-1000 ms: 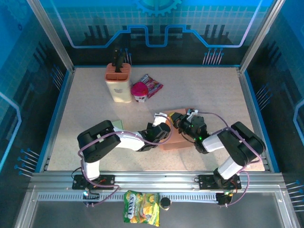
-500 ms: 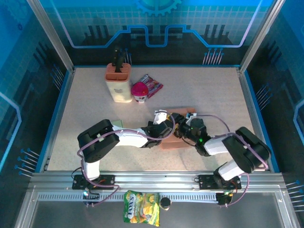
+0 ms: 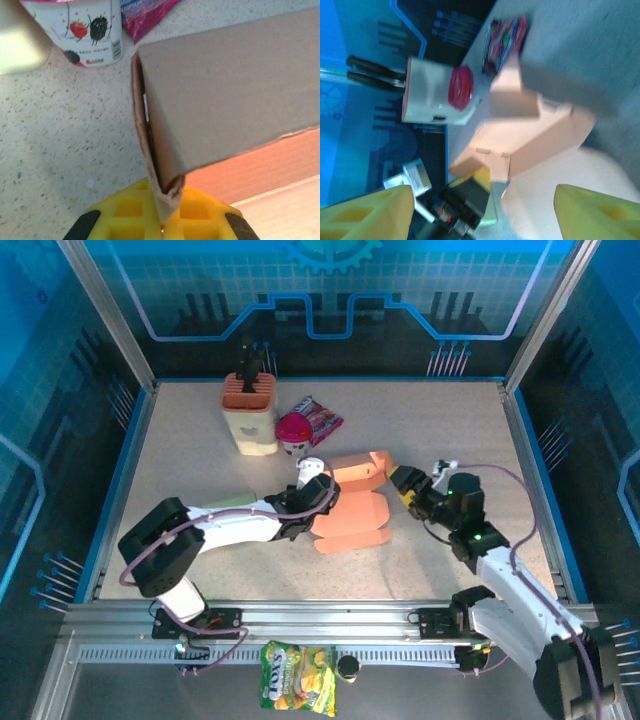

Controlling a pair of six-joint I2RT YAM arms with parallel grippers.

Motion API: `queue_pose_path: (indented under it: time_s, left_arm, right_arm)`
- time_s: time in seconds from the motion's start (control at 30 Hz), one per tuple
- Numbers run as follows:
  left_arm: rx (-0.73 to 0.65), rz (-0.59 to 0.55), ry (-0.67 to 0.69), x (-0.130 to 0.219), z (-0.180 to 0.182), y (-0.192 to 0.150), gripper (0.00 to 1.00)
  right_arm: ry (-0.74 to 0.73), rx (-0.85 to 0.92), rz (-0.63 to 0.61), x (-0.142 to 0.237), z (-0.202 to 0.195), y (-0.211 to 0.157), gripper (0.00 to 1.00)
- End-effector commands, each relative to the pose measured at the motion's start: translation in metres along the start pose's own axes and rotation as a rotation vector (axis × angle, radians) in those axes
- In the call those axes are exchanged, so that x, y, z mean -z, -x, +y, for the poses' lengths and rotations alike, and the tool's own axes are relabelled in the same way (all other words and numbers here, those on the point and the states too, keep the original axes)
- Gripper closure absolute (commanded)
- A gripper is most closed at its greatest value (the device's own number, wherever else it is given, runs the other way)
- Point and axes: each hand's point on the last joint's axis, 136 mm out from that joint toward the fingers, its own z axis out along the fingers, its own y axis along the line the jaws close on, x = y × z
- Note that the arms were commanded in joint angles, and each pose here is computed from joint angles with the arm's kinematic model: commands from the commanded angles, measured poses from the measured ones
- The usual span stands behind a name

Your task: Fold the paper box

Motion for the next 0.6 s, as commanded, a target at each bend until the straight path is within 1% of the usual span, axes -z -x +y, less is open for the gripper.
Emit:
queue_pose_path:
  time_s: [0.0,0.07,0.17,0.23,0.33,0.4,0.5,0.57]
  left_arm:
    - [-0.022,0.098,-0.151,0.007,-0.002,-0.015,1.00]
    - [0.012,0.127,-0.231,0.009,-0.001,-0.015,1.00]
    - [0.040,0.143,-0.323,0.012,-0.003,-0.013,1.00]
    - [0.049,0.147,-0.375,0.013,-0.006,-0.009,1.00]
    - [0.065,0.166,-0.444,0.012,-0.011,-0.006,1.00]
    - [0.108,0.182,-0.488,0.010,-0.012,-0.003,1.00]
    - [0.202,0.204,-0.557,0.007,-0.012,0.004,1.00]
    - [0.232,0.222,-0.578,0.005,-0.012,0.007,1.00]
  right_arm:
    - [-0.017,0.134,0.105,0.011,-0.011,-0.003,0.35]
    - [0.038,0.155,0.140,0.006,-0.010,0.001,0.42]
    - [0.049,0.159,0.195,-0.006,-0.016,0.000,0.52]
    - [0.052,0.165,0.218,-0.013,-0.020,0.000,0.54]
    - [0.077,0.192,0.244,-0.022,-0.019,0.002,0.56]
    - [0.109,0.203,0.272,-0.027,-0.013,0.002,0.57]
    - [0.149,0.227,0.302,-0.032,-0.001,0.002,0.50]
    - [0.162,0.245,0.308,-0.034,0.005,0.005,0.46]
